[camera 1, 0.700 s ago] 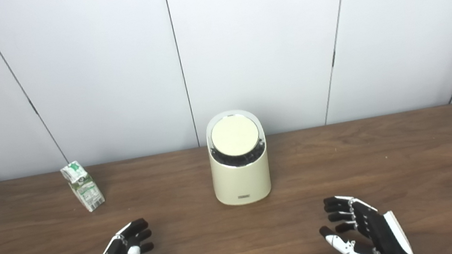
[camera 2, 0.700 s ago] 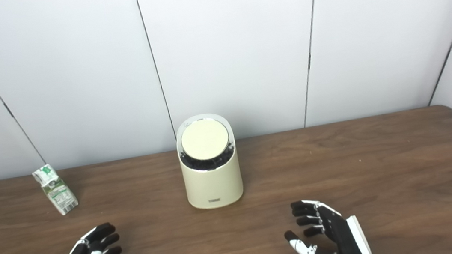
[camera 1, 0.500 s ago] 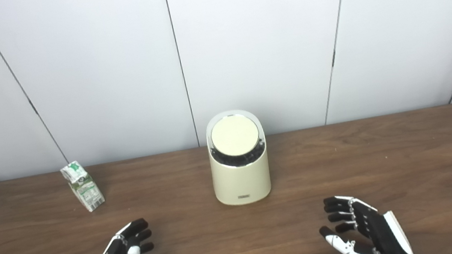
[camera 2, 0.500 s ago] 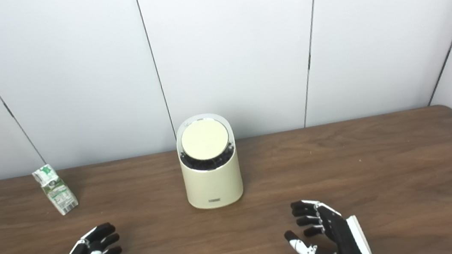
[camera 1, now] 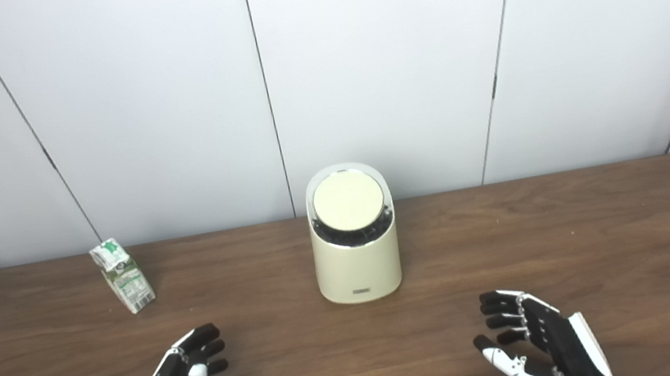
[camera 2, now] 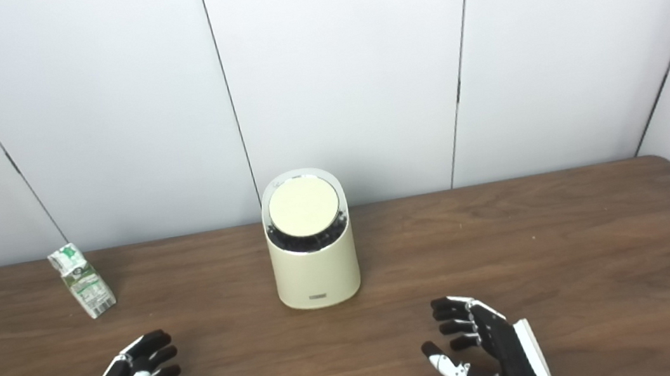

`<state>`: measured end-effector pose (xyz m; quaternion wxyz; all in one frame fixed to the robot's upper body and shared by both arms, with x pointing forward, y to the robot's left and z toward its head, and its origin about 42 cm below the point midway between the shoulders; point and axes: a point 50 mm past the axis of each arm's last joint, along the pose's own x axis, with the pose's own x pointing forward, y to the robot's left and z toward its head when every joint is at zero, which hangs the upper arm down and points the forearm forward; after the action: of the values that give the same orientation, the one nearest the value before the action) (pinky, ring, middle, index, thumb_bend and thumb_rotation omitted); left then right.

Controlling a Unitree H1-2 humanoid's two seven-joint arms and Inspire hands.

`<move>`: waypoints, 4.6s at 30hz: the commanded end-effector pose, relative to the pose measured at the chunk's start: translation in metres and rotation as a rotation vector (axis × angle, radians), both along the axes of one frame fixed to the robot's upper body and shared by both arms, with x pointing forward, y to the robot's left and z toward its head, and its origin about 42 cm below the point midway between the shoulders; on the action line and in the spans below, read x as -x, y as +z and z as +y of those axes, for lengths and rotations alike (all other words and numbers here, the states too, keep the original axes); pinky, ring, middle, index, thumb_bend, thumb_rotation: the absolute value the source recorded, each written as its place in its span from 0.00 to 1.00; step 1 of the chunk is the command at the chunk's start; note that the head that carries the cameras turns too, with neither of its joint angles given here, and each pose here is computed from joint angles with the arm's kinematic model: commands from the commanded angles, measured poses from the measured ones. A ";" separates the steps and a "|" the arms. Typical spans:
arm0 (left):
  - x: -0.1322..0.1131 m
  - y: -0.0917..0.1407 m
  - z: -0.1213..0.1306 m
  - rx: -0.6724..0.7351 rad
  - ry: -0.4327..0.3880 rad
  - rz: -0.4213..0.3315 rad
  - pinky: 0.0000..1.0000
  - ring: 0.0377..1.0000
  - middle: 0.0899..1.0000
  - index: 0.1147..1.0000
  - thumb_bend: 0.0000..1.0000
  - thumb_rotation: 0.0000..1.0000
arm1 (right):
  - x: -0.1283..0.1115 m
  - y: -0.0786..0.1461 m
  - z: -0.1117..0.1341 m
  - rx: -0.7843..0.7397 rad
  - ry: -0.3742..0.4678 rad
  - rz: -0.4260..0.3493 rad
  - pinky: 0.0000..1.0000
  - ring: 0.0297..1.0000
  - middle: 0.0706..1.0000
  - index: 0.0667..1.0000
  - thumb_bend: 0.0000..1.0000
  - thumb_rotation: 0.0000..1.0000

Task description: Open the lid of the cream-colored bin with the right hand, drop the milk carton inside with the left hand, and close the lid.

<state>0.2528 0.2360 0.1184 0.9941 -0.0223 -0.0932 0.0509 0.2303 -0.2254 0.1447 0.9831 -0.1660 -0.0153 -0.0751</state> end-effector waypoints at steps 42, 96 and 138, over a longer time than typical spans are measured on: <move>-0.006 0.000 -0.005 0.004 -0.018 -0.027 0.68 0.75 0.75 0.73 0.20 0.49 | -0.111 0.139 0.016 0.170 0.122 -0.374 0.77 0.88 0.96 0.97 0.77 0.71; -0.003 0.003 -0.017 0.019 -0.031 -0.033 0.67 0.76 0.76 0.74 0.20 0.52 | -0.205 0.131 0.067 0.755 0.097 -0.207 1.00 1.00 1.00 0.97 0.80 0.29; -0.003 0.005 -0.015 0.023 -0.038 -0.029 0.68 0.76 0.76 0.74 0.20 0.50 | -0.059 0.069 0.001 0.285 0.081 -0.333 0.77 0.87 0.88 0.86 0.44 0.67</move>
<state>0.2549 0.2219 0.1185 0.9945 -0.0309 -0.0930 0.0368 0.2937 -0.2291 0.1978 0.9384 -0.3119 -0.1428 -0.0420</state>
